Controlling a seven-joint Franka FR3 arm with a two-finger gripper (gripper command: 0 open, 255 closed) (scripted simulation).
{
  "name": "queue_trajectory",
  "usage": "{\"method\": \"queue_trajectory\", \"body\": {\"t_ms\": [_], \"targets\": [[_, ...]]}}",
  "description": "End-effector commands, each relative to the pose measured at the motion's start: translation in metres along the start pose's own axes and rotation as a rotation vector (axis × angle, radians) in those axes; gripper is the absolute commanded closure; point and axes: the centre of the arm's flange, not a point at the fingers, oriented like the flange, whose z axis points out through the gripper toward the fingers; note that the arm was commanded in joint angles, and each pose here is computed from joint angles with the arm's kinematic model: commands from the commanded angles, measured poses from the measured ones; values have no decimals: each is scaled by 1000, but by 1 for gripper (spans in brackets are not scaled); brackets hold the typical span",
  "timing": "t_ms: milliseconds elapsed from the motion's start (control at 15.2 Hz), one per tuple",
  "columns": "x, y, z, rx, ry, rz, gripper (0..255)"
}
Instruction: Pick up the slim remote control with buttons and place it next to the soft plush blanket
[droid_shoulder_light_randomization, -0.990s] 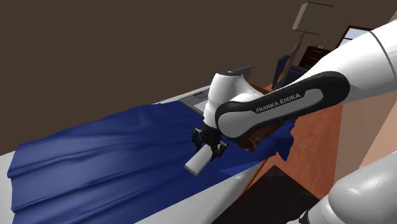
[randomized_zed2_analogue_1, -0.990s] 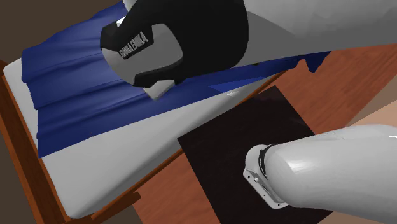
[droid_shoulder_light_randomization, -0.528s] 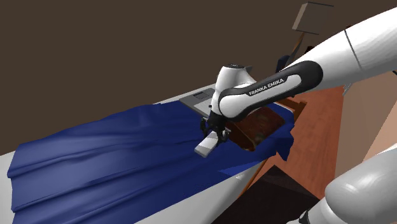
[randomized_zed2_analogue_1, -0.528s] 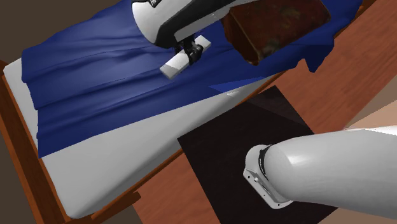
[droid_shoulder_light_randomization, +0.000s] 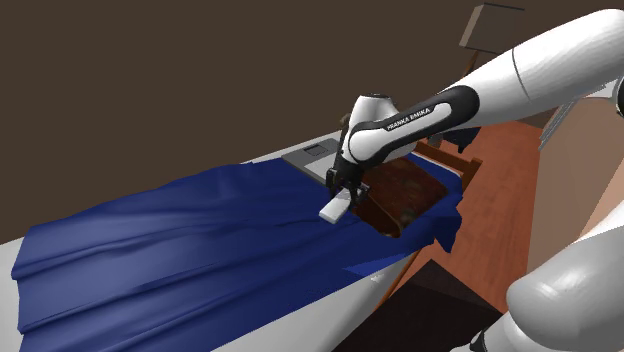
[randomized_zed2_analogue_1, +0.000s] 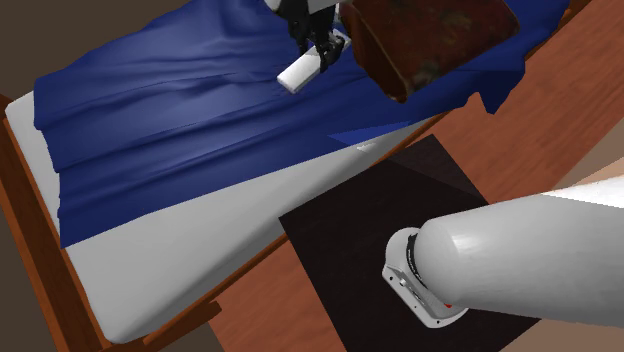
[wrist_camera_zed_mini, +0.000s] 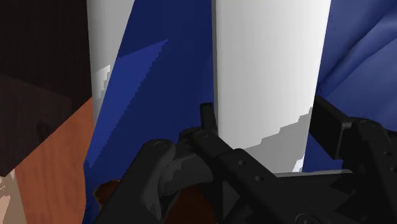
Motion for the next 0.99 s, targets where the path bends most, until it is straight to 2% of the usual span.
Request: {"method": "queue_trajectory", "body": {"t_ms": [0, 264, 924], "targets": [[32, -6, -3, -1, 1, -1, 255], [93, -17, -4, -1, 1, -1, 255], [93, -16, 49, -1, 1, -1, 255]]}}
